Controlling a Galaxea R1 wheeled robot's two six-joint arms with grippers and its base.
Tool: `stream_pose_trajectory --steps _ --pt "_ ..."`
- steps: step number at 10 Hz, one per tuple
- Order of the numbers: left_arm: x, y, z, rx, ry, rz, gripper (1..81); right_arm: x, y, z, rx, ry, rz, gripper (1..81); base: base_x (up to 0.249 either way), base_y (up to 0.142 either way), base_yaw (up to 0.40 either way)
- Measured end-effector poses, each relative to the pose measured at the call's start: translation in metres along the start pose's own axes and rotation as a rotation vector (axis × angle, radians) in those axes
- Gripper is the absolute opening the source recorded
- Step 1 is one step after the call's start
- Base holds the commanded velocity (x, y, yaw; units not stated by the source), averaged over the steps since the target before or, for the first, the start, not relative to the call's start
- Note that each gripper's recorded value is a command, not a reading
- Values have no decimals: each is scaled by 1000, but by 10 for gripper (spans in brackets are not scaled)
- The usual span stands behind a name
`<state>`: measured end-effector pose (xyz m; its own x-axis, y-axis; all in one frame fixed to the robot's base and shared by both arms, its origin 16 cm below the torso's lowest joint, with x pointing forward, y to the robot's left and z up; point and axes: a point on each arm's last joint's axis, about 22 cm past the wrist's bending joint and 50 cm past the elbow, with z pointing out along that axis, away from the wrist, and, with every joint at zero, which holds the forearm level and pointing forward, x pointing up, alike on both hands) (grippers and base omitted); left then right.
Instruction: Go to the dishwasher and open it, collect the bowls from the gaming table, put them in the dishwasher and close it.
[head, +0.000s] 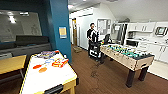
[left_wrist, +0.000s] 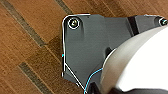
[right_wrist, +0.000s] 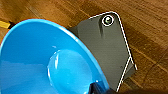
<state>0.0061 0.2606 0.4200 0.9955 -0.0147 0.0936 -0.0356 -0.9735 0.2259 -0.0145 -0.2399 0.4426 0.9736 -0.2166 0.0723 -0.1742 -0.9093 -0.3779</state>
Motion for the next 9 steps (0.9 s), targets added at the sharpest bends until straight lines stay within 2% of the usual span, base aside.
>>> stream_pose_trajectory --steps 4,9 --pt "0 13 3 -16 1 10 10 0 -2 1 2 0 1 10 0 0 -400" --pt "1 13 3 -16 1 14 10 -1 -5 2 6 0 1 10 0 0 -400"
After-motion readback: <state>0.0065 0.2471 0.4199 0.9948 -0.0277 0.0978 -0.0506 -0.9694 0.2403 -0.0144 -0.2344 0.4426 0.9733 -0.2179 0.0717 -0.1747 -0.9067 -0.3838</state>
